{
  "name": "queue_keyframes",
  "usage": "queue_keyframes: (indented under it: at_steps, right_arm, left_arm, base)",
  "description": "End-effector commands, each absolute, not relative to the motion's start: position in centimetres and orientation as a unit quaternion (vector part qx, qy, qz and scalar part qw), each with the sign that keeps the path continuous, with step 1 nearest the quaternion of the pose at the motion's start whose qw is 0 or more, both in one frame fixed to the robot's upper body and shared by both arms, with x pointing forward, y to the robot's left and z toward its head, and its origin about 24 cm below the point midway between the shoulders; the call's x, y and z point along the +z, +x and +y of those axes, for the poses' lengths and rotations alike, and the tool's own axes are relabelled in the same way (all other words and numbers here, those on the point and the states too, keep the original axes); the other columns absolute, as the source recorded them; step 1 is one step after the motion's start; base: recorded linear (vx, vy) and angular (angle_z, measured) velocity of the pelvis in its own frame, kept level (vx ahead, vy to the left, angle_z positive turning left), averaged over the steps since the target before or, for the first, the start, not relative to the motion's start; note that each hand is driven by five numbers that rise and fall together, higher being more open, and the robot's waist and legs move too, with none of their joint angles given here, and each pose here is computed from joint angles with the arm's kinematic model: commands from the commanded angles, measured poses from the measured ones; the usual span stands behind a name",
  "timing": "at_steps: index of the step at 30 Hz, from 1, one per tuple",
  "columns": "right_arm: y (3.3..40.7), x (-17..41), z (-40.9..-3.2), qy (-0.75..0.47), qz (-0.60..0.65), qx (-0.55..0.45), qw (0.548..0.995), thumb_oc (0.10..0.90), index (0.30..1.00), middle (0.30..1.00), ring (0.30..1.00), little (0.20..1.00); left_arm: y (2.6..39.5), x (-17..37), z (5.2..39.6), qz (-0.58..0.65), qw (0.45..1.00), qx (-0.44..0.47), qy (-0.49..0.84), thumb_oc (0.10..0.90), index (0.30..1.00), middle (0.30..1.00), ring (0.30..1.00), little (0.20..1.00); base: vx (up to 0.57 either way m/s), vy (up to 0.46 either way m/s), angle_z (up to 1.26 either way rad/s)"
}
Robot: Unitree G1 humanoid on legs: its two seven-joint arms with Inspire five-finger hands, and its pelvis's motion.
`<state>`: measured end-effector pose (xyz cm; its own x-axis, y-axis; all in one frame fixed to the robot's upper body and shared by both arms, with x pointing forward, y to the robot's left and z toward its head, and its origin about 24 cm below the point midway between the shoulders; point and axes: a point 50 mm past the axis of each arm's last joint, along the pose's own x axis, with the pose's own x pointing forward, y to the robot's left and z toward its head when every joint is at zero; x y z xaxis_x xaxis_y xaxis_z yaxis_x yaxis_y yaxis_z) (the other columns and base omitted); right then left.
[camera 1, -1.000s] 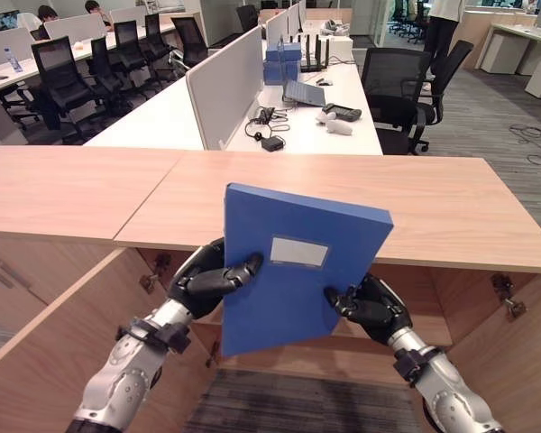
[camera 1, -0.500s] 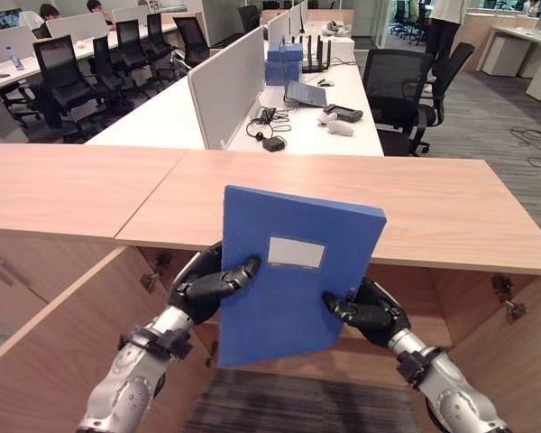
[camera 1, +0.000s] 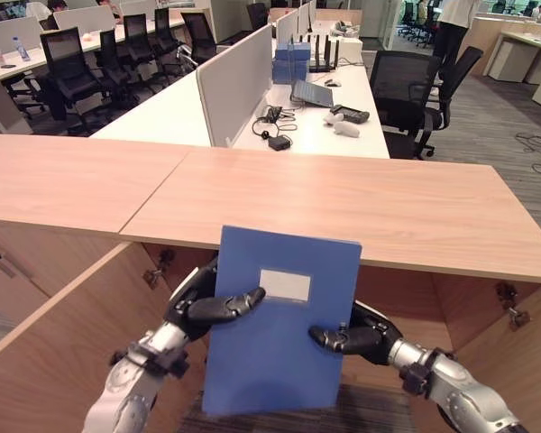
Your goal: Put the empty folder in the office cabinet
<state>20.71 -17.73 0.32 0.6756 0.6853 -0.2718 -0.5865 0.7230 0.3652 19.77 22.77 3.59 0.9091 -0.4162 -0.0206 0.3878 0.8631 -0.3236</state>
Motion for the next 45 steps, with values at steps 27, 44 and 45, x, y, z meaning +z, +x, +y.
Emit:
queue_keyframes:
  at_steps: [27,44,45]
  right_arm:
    - [20.6,-6.1,-19.8,0.244,0.233,0.147,0.930,0.400,0.300,0.300,0.300,0.300]
    - [22.5,-8.5,-24.4,0.426,0.155,-0.243,0.857,0.400,0.300,0.300,0.300,0.300]
    - [23.3,-7.9,-24.8,0.432,0.141,-0.255,0.854,0.400,0.300,0.300,0.300,0.300]
  left_arm:
    - [12.6,-9.6,27.9,0.357,0.932,-0.057,-0.026,0.800,0.900,0.900,0.900,0.900]
    - [9.7,-14.7,24.6,0.477,0.878,0.037,0.020,0.800,0.900,0.900,0.900,0.900]
    - [10.0,-14.6,24.4,0.472,0.881,0.027,0.026,0.800,0.900,0.900,0.900,0.900]
  base:
    - [0.00,0.004,0.04]
    - [0.02,-0.010,0.07]
    - [-0.02,-0.030,0.03]
